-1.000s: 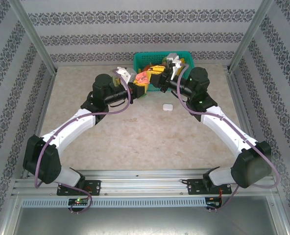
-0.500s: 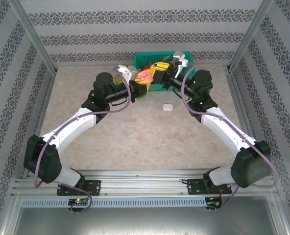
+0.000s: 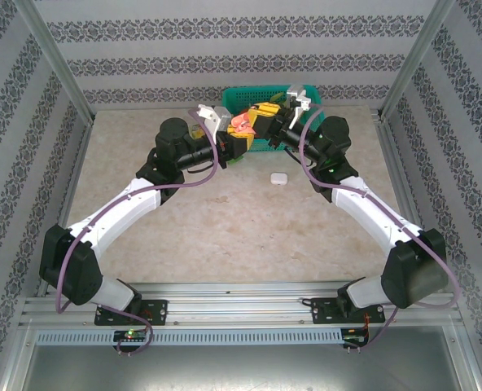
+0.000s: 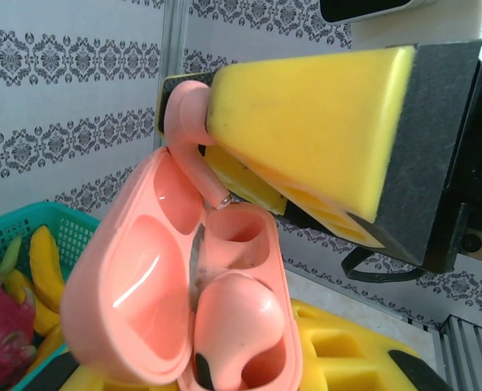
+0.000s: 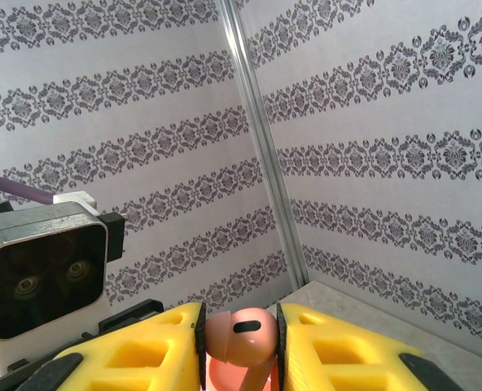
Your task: Insert the wireless bluetooth earbuds into the charging case
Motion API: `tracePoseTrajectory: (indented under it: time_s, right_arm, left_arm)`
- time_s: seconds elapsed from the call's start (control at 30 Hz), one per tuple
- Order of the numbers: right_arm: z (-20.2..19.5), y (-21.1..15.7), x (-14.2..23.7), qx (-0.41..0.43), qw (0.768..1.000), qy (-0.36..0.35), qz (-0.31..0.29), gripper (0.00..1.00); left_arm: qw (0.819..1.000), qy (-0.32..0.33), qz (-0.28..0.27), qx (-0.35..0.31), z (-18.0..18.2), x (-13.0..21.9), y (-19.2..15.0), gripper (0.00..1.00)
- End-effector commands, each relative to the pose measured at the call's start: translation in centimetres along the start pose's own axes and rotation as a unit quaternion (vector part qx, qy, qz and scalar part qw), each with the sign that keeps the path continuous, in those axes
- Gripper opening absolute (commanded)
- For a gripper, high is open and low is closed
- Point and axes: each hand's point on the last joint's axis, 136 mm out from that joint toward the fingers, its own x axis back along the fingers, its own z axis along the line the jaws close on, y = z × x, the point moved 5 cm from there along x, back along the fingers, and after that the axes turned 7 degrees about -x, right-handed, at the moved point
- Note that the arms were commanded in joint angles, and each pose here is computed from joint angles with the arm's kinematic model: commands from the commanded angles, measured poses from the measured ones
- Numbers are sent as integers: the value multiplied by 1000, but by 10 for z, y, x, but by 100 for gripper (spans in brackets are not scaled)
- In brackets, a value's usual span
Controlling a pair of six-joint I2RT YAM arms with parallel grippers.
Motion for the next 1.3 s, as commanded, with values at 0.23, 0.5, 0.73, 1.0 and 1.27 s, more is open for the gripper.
tracePoseTrajectory:
  time_s: [0.23,0.5,0.73,1.0,1.27]
  right_arm:
    - [-3,3,5,6,1000,-1,-15,29]
    - [-6,-2,9,1,1000,-8,-13,29]
    - [-7,-5,10,-5,1000,-6,-9,29]
    - [-6,-13,10,-5,1000,-1,11,29]
    - [-5,-23,6,8,999,-8,35,28]
  left_arm:
    - [999,-21,-42,-15,-14,-2,29,0]
    - [998,-20,-53,-7,-13,-3,36,0]
    - [998,-12,-54,-5,-11,-3,37,0]
    - [998,-8,-56,-6,-9,-4,38,0]
    - [998,-10,-57,-1,-8,-7,37,0]
